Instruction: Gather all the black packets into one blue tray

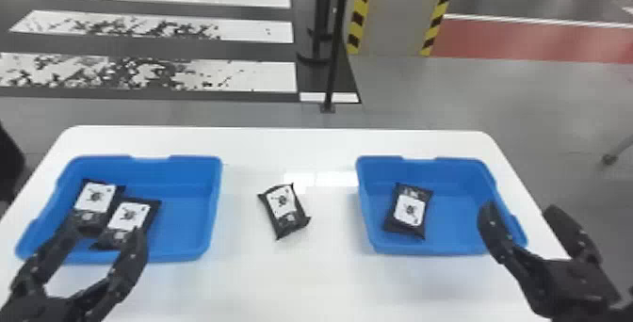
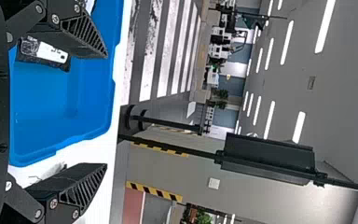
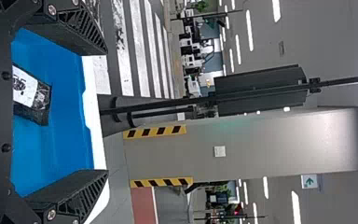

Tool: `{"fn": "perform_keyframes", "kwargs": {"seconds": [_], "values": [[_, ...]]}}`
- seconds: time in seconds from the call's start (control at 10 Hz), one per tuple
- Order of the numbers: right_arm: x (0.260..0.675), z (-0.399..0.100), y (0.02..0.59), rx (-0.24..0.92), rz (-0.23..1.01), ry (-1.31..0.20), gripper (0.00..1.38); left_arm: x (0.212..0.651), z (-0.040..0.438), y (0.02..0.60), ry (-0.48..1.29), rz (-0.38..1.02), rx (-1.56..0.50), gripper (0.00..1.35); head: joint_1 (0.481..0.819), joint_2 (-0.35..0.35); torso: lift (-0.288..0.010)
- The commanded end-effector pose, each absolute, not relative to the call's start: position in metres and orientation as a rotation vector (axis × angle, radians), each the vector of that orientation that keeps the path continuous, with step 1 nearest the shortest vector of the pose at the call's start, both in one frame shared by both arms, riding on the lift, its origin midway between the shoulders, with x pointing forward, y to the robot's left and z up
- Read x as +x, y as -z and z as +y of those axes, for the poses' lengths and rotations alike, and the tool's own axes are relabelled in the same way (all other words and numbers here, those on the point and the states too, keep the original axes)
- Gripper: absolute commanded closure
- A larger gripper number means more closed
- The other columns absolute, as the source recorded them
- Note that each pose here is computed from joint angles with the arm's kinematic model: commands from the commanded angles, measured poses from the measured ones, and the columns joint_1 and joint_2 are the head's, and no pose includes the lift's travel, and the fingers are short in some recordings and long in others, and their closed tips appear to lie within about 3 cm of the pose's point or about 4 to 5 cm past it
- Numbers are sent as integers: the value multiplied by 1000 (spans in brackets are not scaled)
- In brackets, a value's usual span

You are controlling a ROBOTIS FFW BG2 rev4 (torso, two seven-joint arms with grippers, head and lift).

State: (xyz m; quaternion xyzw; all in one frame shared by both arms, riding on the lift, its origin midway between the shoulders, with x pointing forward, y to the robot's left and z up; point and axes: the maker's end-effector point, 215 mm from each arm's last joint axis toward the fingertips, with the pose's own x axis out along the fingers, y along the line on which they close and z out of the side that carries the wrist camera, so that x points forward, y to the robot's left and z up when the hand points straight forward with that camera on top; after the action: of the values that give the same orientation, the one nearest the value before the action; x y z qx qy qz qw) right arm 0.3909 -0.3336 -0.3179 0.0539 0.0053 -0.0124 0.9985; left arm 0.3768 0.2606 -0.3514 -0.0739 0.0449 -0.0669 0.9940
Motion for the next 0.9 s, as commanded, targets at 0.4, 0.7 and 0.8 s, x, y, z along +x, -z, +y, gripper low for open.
{"fn": "perform_keyframes", "kwargs": {"seconds": [0.4, 0.7, 0.8], "values": [[391, -334, 319, 106, 11, 26, 114, 376, 263, 352, 129, 88, -156, 213, 695, -107, -110], [390, -333, 319, 105, 13, 23, 114, 377, 262, 354, 130, 94, -151, 213, 695, -105, -110], [391, -333, 319, 106, 13, 20, 114, 380, 260, 356, 136, 104, -141, 213, 695, -105, -110]]}}
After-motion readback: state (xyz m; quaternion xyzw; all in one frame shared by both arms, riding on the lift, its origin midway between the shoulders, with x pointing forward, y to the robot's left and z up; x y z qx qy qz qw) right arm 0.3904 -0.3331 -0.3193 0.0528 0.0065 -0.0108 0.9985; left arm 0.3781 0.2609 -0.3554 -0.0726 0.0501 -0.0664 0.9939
